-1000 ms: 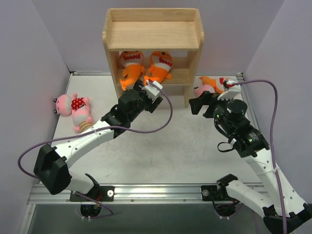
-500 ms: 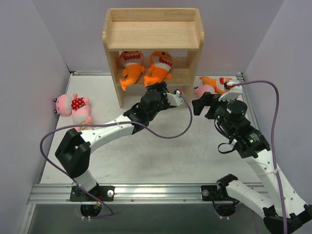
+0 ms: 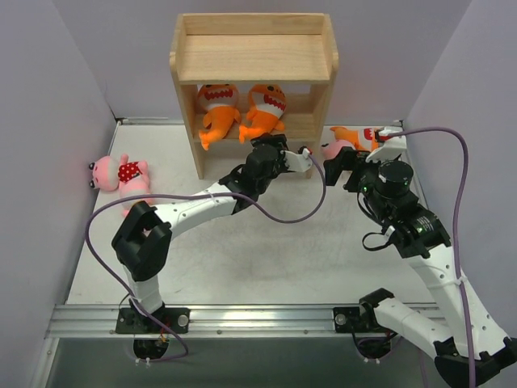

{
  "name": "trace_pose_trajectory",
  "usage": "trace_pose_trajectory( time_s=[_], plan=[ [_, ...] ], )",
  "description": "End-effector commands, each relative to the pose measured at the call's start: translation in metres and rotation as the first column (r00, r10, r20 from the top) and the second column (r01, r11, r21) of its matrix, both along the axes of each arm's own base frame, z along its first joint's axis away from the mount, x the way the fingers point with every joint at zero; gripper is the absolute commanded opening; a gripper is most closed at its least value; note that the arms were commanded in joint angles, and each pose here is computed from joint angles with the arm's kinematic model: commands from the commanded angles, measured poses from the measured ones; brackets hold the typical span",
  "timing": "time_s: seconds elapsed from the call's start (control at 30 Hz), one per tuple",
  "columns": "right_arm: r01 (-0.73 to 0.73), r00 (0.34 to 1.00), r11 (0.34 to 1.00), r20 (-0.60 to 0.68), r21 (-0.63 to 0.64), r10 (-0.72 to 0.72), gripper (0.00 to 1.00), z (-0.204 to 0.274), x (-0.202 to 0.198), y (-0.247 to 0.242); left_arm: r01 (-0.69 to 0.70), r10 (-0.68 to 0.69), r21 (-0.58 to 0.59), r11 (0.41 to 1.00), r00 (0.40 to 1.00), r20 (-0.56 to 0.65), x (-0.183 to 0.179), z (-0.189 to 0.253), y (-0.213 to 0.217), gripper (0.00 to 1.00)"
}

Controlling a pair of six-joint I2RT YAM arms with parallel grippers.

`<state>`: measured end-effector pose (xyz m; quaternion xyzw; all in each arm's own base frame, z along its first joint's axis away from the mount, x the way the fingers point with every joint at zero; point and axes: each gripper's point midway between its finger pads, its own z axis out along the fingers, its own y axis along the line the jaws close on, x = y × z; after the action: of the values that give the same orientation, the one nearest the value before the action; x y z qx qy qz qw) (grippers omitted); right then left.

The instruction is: Place and organize the stuffed toys onto the shelf

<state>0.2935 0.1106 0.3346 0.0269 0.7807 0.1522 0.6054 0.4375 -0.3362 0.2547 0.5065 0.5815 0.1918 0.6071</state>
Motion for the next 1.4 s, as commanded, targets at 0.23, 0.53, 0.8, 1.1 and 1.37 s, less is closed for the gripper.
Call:
trace_pose_trajectory(
  time_s=[0.23, 0.53, 0.8, 1.1, 1.37],
  plan=[
    [0.033, 0.999, 0.999, 0.042, -0.014, -0.033, 0.94, 0.019, 0.005, -0.009, -0.062, 0.061, -0.038, 0.997, 0.998, -0.029, 0.017, 0.001, 0.006, 0.72],
    [0.033, 0.999, 0.999, 0.039, -0.019, -0.032, 0.94, 0.022, 0.010, -0.009, -0.079, 0.077, -0.037, 0.996, 0.996, -0.044, 0.026, -0.005, 0.008, 0.46],
    [0.033, 0.999, 0.999, 0.043, -0.014, -0.033, 0.93, 0.025, 0.011, -0.009, -0.077, 0.073, -0.078, 0.994, 0.996, -0.042, 0.028, 0.001, 0.006, 0.09],
    [0.034, 0.998, 0.999, 0.056, -0.005, -0.034, 0.93, 0.033, 0.007, -0.011, -0.055, 0.026, -0.275, 0.960, 0.994, -0.108, 0.022, 0.025, 0.000, 0.02],
    [0.037, 0.997, 0.999, 0.066, 0.019, -0.038, 0.93, 0.034, -0.004, -0.015, -0.068, -0.006, -0.423, 0.903, 0.985, -0.172, 0.020, 0.040, 0.010, 0.02]
  ],
)
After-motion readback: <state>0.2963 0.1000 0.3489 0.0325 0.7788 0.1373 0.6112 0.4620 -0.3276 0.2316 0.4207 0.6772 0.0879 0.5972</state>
